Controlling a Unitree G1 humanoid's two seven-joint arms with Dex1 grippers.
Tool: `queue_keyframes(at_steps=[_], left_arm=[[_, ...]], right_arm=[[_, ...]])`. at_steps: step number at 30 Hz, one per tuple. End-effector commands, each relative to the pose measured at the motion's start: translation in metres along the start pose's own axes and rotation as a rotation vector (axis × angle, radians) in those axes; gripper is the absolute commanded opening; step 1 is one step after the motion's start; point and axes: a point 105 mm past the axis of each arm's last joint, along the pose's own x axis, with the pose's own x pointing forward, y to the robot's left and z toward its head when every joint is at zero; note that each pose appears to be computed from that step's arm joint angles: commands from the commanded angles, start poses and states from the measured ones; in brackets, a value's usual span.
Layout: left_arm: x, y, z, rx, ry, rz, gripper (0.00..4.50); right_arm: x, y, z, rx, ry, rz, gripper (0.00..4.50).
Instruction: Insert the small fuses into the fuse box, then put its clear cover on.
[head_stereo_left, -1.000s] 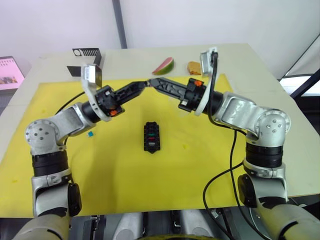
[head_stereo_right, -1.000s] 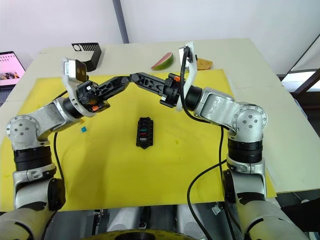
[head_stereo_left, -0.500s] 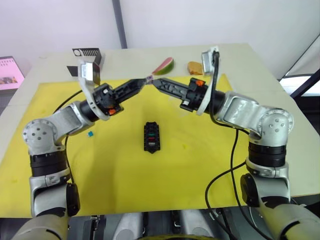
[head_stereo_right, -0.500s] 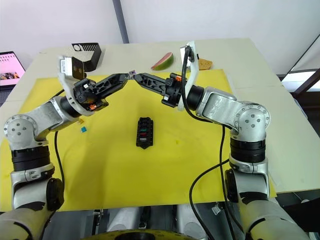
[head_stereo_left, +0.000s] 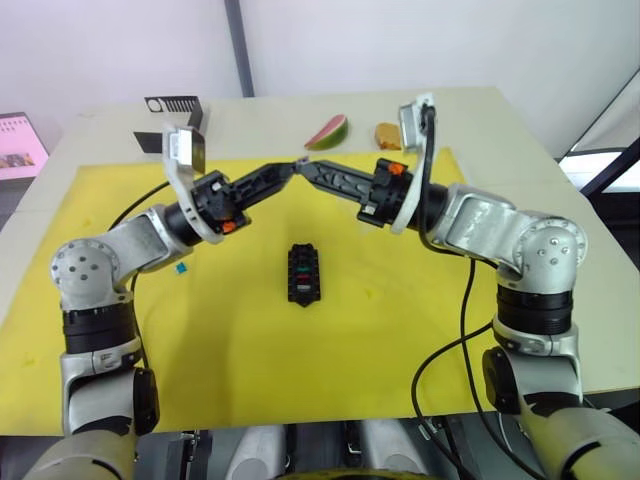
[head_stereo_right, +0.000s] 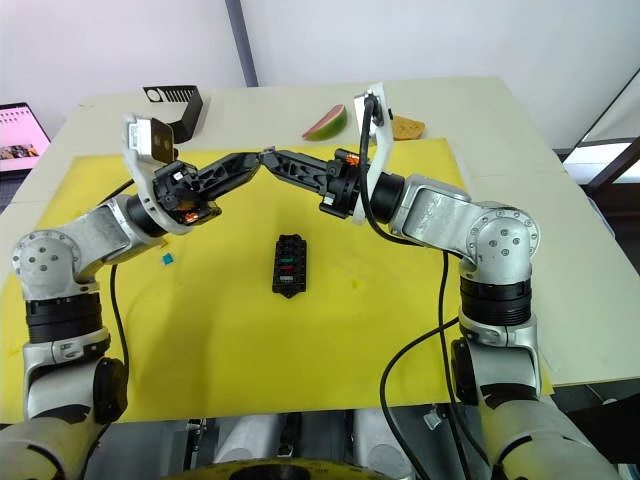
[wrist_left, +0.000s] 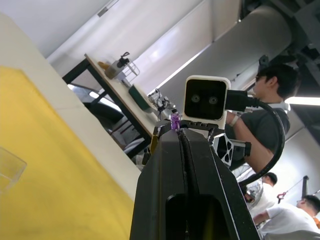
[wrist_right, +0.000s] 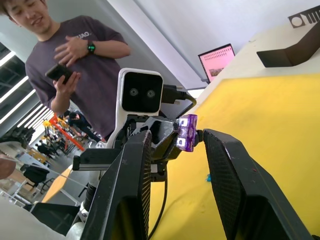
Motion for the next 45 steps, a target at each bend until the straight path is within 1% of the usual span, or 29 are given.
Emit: queue_keyframes(at_steps=[1,7,10,11,12,18,19,20,21,22,24,26,28,30,32,33,35,36,38,42,45], left_arm=[[-0.001,-0.009,0.006,0.037,-0.014,-0.024,0.00],[-0.002,-0.009,0.005,0.038,-0.009,-0.023,0.00],[-0.002,-0.009,0.005,0.042,-0.006,-0.020,0.00],[-0.002,-0.009,0.005,0.042,-0.005,-0.020,0.00],[-0.002,-0.009,0.005,0.042,-0.005,-0.020,0.00],[-0.005,-0.007,0.003,0.044,0.001,-0.013,0.00],[-0.008,-0.008,0.004,0.048,0.002,-0.015,0.57],[-0.010,-0.009,0.005,0.050,0.003,-0.016,0.85],[-0.015,-0.010,0.006,0.062,0.012,-0.009,1.28],[-0.021,-0.010,0.007,0.083,0.031,0.008,1.86],[-0.037,-0.010,0.003,0.173,0.130,0.065,2.86],[-0.049,-0.009,-0.002,0.256,0.222,0.104,2.86],[-0.058,-0.003,-0.006,0.332,0.310,0.131,2.86],[-0.068,0.002,-0.012,0.417,0.420,0.141,3.29],[-0.073,0.010,-0.015,0.531,0.520,0.149,4.17],[-0.074,0.015,-0.017,0.582,0.567,0.145,4.35],[-0.077,0.022,-0.022,0.651,0.653,0.128,4.35],[-0.077,0.027,-0.026,0.706,0.702,0.119,4.35],[-0.076,0.037,-0.032,0.790,0.769,0.103,4.35],[-0.068,0.053,-0.045,0.921,0.840,0.044,4.35],[-0.061,0.056,-0.052,0.923,0.833,0.013,4.35]], right_arm=[[0.000,0.017,0.009,-0.041,-0.027,0.061,1.72],[-0.001,0.015,0.010,-0.037,-0.030,0.052,1.72],[-0.001,0.015,0.010,-0.035,-0.033,0.049,0.86],[-0.001,0.015,0.010,-0.034,-0.034,0.048,0.35],[-0.001,0.015,0.011,-0.034,-0.035,0.048,0.02],[-0.002,0.018,0.013,-0.021,-0.045,0.063,0.02],[-0.002,0.018,0.013,-0.021,-0.043,0.064,0.00],[-0.002,0.018,0.013,-0.021,-0.042,0.065,0.00],[-0.003,0.019,0.013,-0.020,-0.038,0.067,0.00],[-0.003,0.020,0.013,-0.018,-0.033,0.069,0.00],[-0.007,0.021,0.012,-0.010,-0.010,0.082,0.00],[-0.009,0.022,0.010,-0.023,0.024,0.086,0.00],[-0.012,0.020,0.005,-0.086,0.093,0.069,0.00],[-0.012,0.018,-0.002,-0.188,0.176,0.048,0.00],[-0.009,0.016,-0.005,-0.299,0.239,0.037,0.00],[-0.006,0.015,-0.007,-0.373,0.269,0.034,0.00],[-0.003,0.011,-0.012,-0.490,0.345,0.023,0.00],[0.000,0.006,-0.017,-0.554,0.393,0.007,0.00],[0.003,-0.005,-0.023,-0.672,0.477,-0.019,0.00],[0.008,-0.022,-0.037,-0.887,0.632,-0.010,0.00],[0.014,-0.028,-0.044,-0.962,0.697,0.021,0.00]])
